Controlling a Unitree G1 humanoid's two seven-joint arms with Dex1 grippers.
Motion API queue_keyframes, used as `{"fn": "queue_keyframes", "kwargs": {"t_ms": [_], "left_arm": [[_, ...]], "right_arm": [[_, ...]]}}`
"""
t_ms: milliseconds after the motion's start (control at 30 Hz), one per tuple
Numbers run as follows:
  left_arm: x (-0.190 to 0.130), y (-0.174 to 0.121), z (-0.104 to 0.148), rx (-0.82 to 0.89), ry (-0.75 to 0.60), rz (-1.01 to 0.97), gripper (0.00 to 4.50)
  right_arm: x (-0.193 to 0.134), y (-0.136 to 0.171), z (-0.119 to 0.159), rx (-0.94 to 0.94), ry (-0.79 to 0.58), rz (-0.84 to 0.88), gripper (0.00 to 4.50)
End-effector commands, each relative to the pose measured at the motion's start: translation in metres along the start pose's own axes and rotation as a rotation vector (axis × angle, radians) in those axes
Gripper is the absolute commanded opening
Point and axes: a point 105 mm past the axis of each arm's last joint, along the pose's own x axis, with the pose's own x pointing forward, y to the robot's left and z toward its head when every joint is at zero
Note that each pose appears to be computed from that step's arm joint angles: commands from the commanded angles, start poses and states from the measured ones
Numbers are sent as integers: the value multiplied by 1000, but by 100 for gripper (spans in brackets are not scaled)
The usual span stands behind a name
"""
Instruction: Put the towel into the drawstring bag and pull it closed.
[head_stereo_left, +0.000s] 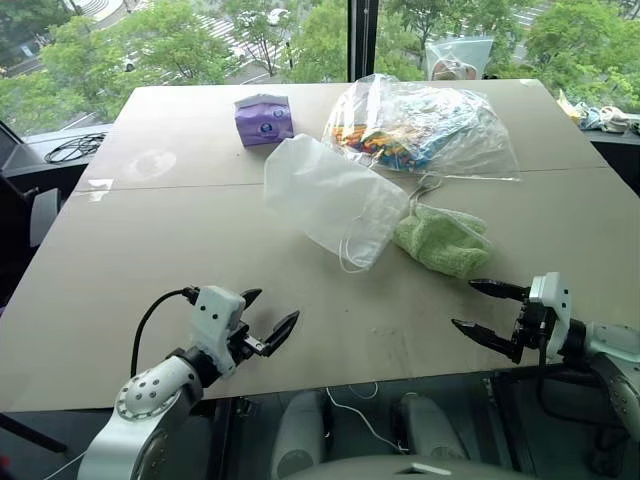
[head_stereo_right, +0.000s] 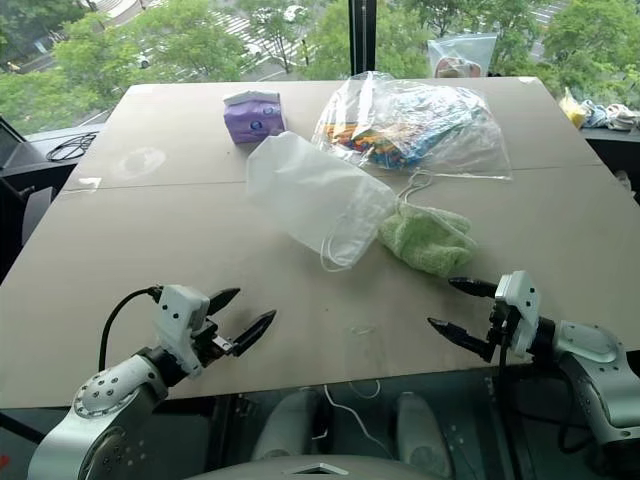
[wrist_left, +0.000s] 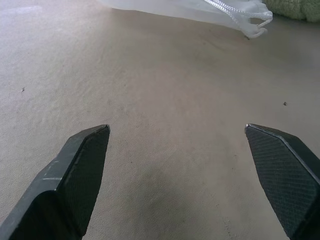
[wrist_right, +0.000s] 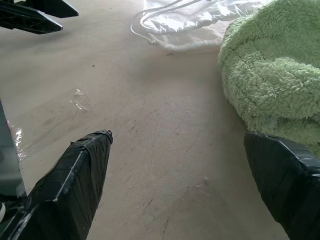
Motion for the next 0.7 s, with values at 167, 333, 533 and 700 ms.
{"fn": "queue_keyframes", "kwargs": {"t_ms": [167,333,533,700], "left_arm": [[8,-8,19,35,-74,-43,446],[10,-13,23,41,-84,-64,446],[15,-32,43,68,-103,-184,446],[20,-38,44,71,-93,-240,446]], "right_arm": [[-7,-2,9,-11,-46,-40,450],[-10,-3,10,-14,-53,-55,450],[-14,0,12,-11,-58,-53,450],[-19,-2,16,-21,-57,-54,450]]}}
